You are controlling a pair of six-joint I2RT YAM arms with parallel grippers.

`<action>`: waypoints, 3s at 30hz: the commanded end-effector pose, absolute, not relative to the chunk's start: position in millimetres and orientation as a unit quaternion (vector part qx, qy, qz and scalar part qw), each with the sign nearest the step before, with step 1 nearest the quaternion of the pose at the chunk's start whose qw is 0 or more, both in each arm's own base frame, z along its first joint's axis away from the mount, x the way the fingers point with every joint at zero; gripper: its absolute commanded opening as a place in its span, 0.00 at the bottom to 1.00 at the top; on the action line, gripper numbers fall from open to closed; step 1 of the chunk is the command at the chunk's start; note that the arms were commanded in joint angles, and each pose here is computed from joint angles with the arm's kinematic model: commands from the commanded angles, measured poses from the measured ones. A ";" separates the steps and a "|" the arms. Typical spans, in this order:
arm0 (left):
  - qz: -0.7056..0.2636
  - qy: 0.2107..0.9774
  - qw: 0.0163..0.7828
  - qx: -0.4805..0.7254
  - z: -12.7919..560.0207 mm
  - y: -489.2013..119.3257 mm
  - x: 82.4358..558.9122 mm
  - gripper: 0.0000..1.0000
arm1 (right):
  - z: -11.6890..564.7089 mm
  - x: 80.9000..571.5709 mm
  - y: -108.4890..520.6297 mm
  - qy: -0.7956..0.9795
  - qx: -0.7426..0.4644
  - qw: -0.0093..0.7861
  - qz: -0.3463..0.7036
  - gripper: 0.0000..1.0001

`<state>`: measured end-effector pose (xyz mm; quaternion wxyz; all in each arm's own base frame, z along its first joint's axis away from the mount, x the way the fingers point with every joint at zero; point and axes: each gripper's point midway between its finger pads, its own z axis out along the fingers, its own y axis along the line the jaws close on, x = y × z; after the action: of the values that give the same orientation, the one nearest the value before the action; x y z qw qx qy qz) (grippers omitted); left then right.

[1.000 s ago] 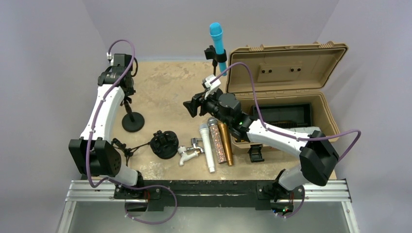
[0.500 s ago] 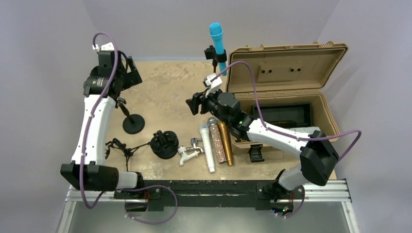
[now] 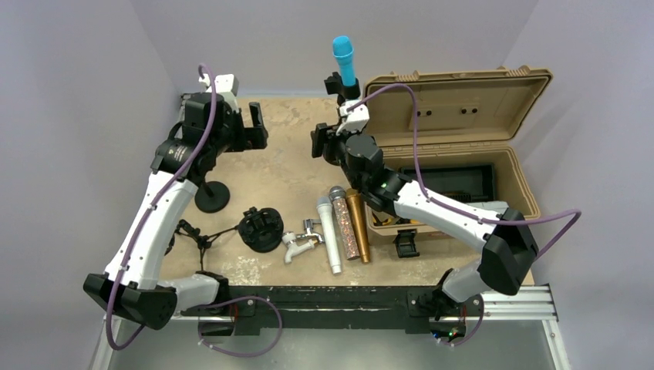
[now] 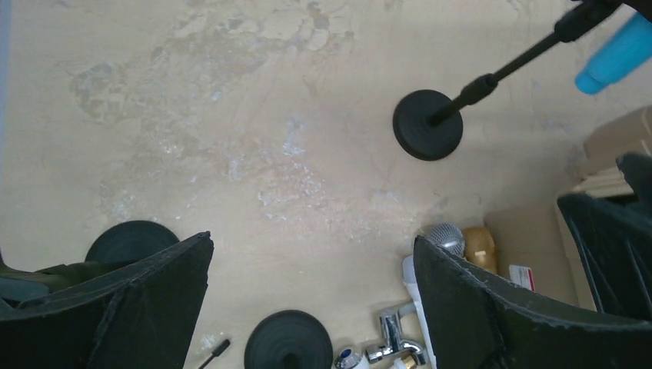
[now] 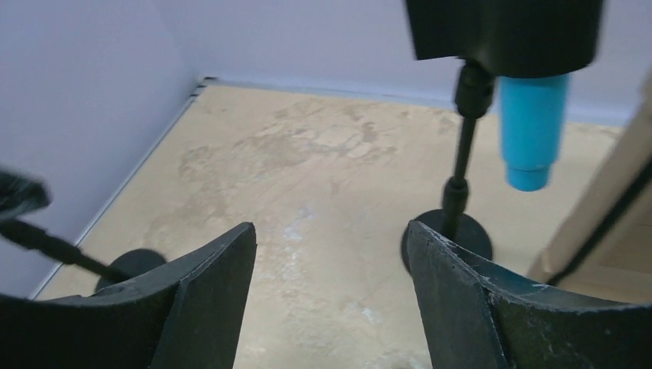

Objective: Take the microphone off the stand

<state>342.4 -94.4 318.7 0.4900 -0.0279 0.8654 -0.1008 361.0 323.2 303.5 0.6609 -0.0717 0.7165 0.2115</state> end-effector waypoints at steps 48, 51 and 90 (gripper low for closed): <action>-0.177 0.819 0.545 0.014 362.3 -120.1 321.0 0.99 | 477.7 504.5 261.8 0.644 -0.033 0.759 -0.089 0.86; -0.172 0.822 0.543 0.012 359.4 -118.9 322.9 0.99 | 471.7 510.9 260.0 0.647 -0.031 0.757 -0.091 0.83; -0.146 0.818 0.556 0.018 349.5 -112.2 329.7 0.99 | 501.8 385.9 418.6 0.547 -0.306 0.761 0.167 0.15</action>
<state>327.1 -113.6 333.9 0.5252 0.0149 0.8382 -0.1459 425.2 422.7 438.4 0.7336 -0.2942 0.6084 0.0722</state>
